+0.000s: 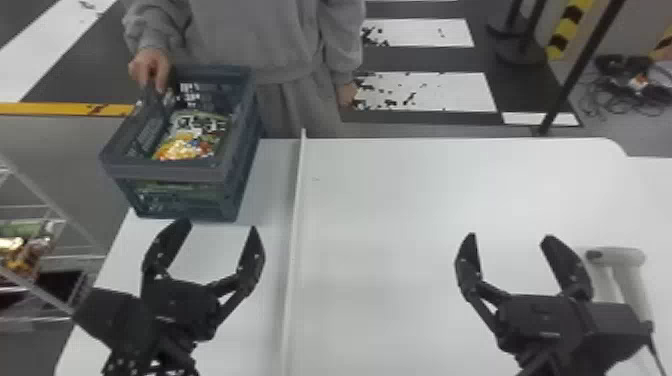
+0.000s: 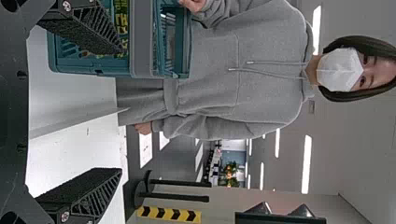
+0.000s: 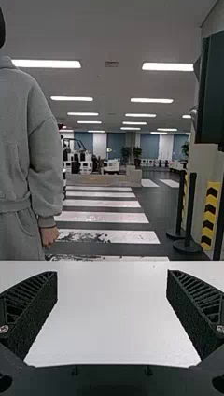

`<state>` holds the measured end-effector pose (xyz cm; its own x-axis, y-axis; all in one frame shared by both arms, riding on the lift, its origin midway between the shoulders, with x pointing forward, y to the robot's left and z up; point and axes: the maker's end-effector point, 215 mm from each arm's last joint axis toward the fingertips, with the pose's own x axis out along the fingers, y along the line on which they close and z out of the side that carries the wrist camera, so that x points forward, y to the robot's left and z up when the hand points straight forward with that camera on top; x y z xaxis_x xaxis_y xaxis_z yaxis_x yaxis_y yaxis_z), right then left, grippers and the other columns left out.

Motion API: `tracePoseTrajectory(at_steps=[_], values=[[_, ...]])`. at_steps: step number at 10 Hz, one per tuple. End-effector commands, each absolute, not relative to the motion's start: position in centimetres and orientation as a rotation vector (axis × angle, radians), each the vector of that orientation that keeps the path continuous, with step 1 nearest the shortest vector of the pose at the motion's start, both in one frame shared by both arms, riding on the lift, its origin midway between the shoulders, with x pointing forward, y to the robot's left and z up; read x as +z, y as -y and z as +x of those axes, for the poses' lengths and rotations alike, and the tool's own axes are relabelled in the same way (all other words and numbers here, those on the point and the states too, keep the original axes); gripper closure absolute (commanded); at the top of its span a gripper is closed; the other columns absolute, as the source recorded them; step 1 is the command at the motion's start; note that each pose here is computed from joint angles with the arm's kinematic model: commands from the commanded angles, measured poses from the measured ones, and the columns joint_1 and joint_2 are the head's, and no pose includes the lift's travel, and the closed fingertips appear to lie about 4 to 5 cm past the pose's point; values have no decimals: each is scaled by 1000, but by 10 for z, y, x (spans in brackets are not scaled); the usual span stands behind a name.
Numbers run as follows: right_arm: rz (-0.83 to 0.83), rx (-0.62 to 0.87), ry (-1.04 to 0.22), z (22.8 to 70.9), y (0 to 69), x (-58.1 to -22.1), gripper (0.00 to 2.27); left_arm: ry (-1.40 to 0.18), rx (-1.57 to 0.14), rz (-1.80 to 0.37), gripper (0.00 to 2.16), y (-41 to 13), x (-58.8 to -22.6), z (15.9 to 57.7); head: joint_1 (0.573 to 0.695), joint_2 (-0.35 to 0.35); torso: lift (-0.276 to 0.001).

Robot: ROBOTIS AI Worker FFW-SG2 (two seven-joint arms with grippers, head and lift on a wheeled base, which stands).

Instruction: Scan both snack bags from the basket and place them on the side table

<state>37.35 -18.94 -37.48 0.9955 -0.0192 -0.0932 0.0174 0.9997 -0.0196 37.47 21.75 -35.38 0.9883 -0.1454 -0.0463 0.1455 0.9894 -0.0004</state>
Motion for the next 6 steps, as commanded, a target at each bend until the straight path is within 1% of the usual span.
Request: tracePoseTrajectory(at_steps=[1,6], values=[[-19,-20,-94,374,190,-375,49,-45,-147,3,97,-217,-353,375,695,43,-75],[-20,-20,-100,375,190,-377,49,-48,-150,5,97,-216,-355,375,695,41,-75]])
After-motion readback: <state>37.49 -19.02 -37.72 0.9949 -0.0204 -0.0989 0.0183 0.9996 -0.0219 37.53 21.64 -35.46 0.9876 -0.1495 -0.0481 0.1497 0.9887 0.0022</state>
